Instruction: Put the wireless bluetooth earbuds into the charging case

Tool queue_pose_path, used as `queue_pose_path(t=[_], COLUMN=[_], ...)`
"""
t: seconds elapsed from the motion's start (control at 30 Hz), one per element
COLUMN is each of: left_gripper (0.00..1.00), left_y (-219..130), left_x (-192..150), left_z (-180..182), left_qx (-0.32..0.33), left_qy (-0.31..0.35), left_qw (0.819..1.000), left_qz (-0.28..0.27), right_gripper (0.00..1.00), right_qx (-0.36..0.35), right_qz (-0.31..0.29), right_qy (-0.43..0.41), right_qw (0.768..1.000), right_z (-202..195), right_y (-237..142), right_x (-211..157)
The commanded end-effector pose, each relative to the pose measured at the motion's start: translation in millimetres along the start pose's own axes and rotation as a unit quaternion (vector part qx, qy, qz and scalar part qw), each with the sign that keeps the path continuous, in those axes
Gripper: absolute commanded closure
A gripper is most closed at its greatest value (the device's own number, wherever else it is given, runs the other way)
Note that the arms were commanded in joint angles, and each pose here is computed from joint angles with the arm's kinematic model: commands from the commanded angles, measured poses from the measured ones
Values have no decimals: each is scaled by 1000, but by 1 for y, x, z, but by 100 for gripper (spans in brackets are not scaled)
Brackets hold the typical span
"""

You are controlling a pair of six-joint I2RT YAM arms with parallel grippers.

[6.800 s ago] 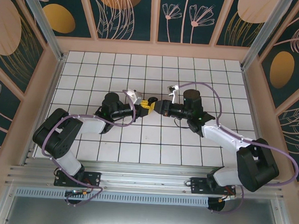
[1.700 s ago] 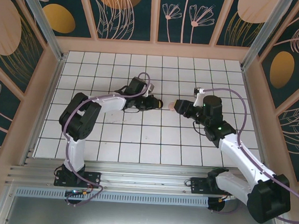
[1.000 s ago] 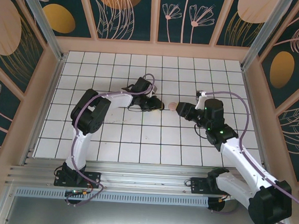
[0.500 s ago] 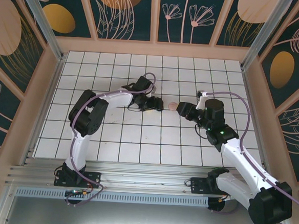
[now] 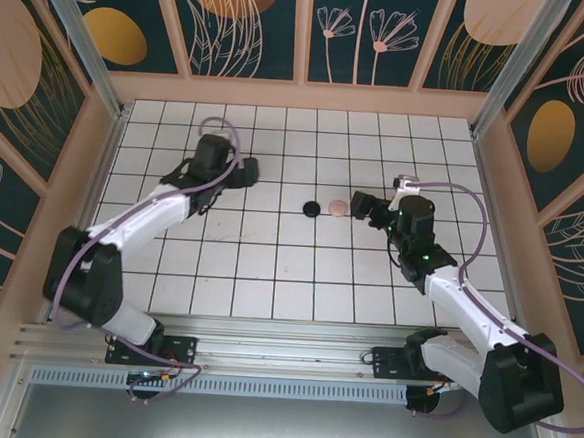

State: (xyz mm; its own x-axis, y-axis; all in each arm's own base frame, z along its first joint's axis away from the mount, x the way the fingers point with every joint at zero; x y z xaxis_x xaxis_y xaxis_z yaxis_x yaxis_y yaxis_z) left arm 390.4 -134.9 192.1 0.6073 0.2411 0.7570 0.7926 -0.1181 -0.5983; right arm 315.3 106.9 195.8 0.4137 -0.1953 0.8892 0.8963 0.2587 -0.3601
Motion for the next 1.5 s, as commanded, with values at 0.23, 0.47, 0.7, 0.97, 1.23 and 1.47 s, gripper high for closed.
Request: queue_pose_path(t=[0.23,0.47,0.7,0.97,1.23,1.47], left_gripper=[2,1,1,1,1,1], left_y=[-42,-55,-59,-48,-33,-31], left_x=[1,-3,-26,-35,-30,-30], left_z=[120,156,182,169,180,179], left_qx=[209,217,210,134,137,133], left_qy=[-16,-26,-18,26,10,14], left_qw=[948,928,919,923,938,940], left_qz=[-240,-301,-332,-359,-319,-314], right_gripper=[1,1,1,1,1,1], right_qx=[-130,-154,-118,-91,-88,-88], right_qz=[-105,-113,-152,-146,-129,-129], right_qy=[-79,-84,-113,-112,-86,-86], right_qw=[983,978,975,979,984,984], right_z=[-84,-118,-117,-120,-131,-131], right_y=[3,4,10,20,25,26], right_x=[12,-7,-10,-28,-27,-27])
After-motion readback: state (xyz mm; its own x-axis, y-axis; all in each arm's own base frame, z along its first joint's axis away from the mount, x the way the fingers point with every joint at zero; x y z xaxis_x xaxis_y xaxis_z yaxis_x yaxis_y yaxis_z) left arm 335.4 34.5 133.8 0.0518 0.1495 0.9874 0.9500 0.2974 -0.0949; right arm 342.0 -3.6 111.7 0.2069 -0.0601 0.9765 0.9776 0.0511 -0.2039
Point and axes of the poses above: each hand's point on the last joint's axis, 136 mm out from that joint toward the fingers, its own y axis out along the fingers, its own z axis along the line the jaws close on, x = y × z, the point moved 3 cm from there along -y, back along the fingers, and after that the axes turned 3 degrees about -y, right-handed, at the moved point
